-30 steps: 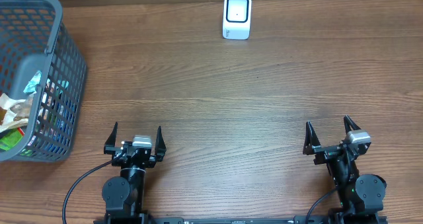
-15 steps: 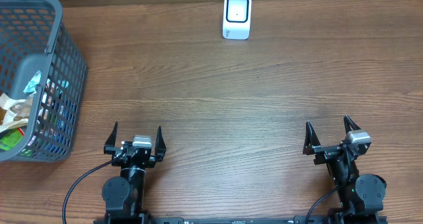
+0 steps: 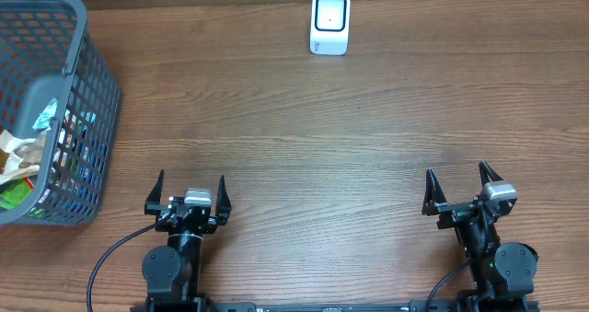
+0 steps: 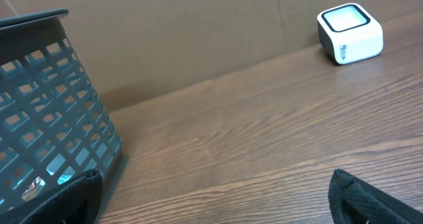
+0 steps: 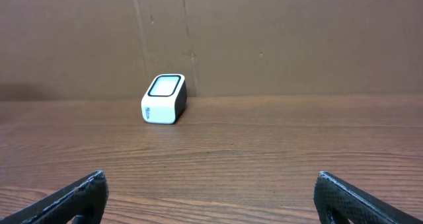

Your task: Scan the item barcode

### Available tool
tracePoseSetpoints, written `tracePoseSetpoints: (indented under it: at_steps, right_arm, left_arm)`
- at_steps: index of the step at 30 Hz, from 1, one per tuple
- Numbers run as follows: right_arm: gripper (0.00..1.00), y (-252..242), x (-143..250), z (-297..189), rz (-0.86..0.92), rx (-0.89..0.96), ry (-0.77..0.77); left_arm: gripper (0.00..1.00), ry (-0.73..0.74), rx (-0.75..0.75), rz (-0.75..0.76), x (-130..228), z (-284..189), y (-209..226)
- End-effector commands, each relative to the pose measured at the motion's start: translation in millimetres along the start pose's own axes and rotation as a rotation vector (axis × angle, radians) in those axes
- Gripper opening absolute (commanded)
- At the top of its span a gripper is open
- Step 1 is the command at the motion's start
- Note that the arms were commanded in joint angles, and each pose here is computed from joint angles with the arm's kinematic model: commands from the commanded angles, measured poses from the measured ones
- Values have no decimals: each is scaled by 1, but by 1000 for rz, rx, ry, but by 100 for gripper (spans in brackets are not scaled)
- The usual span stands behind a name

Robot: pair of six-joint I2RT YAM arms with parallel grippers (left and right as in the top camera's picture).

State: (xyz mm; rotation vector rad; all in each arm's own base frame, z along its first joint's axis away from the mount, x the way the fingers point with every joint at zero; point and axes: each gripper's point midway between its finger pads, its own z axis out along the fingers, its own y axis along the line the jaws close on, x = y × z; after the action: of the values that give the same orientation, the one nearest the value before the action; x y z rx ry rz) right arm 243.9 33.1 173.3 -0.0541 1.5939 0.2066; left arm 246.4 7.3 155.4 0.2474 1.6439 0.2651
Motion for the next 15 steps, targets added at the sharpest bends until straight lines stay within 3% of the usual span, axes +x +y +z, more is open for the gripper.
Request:
tracePoseSetpoints:
  at_steps: [1, 15]
  right_arm:
    - [100, -1, 2, 0, -1, 8, -2]
    - [100, -1, -9, 0, -5, 10, -47]
  left_arm:
    - [100, -6, 4, 19, 0, 0, -1]
    - [99, -47, 54, -7, -9, -1, -9]
